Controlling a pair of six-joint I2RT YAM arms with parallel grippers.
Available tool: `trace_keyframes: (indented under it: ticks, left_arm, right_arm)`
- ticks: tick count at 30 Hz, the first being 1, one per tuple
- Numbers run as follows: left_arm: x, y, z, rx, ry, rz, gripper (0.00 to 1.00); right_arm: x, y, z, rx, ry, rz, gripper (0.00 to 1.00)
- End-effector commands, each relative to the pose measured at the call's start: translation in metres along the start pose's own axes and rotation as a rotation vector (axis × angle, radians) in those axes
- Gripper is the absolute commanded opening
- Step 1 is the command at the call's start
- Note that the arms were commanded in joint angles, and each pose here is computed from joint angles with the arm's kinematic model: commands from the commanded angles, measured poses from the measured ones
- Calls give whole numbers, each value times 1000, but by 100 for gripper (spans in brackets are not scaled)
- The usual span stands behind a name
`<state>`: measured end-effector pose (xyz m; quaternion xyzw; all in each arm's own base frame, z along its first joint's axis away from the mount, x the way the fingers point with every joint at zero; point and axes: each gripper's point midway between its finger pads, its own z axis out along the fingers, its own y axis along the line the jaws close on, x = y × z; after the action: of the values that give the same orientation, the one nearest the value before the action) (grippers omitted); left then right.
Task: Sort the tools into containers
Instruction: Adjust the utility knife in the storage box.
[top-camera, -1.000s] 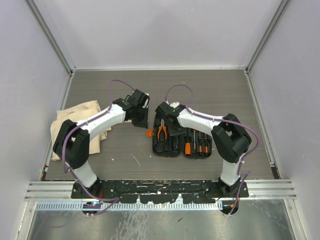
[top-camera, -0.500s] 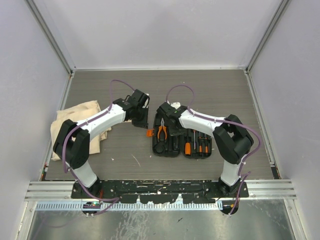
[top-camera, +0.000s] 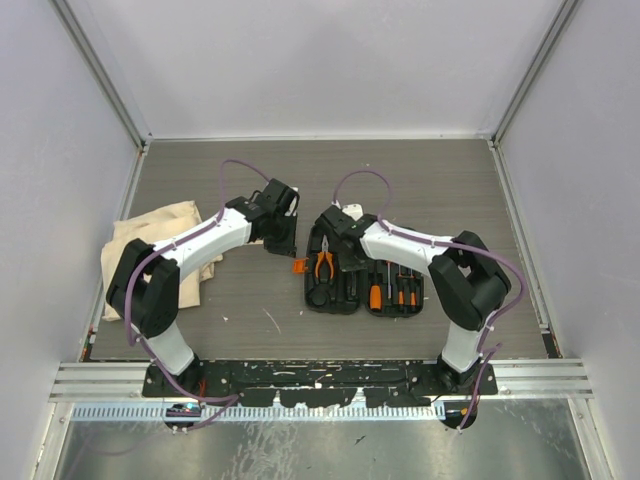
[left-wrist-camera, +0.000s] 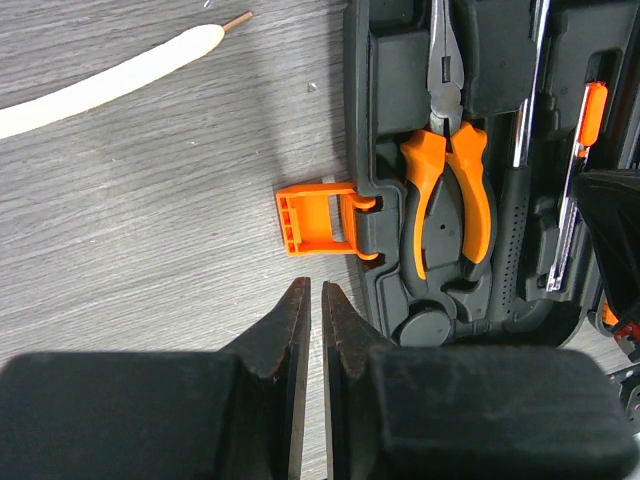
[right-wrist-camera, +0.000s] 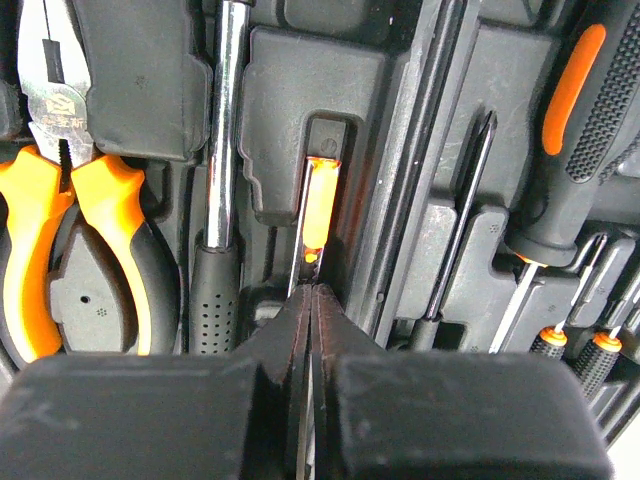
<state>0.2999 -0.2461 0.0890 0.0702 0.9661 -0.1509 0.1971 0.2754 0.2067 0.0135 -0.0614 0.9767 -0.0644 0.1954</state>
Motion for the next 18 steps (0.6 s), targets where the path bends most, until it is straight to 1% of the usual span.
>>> trace_keyframes:
  ticks: [1, 4, 9, 11, 18]
  left_arm:
    - [-16, -9, -6, 33, -36, -5, 11]
    - [-17, -9, -7, 34, -36, -5, 10]
    - [-19, -10, -10, 34, -44, -4, 10]
    - [-19, -10, -10, 34, -44, -4, 10]
    - [-18, -9, -12, 32, -44, -7, 10]
  right_arm:
    - [163, -2, 81, -26, 448, 15, 4]
    - [138, 4, 66, -45, 396, 18, 4]
    - [87, 15, 35, -75, 283, 27, 8]
    - [68, 18, 23, -83, 239, 31, 11]
    - [8, 25, -19, -113, 90, 53, 16]
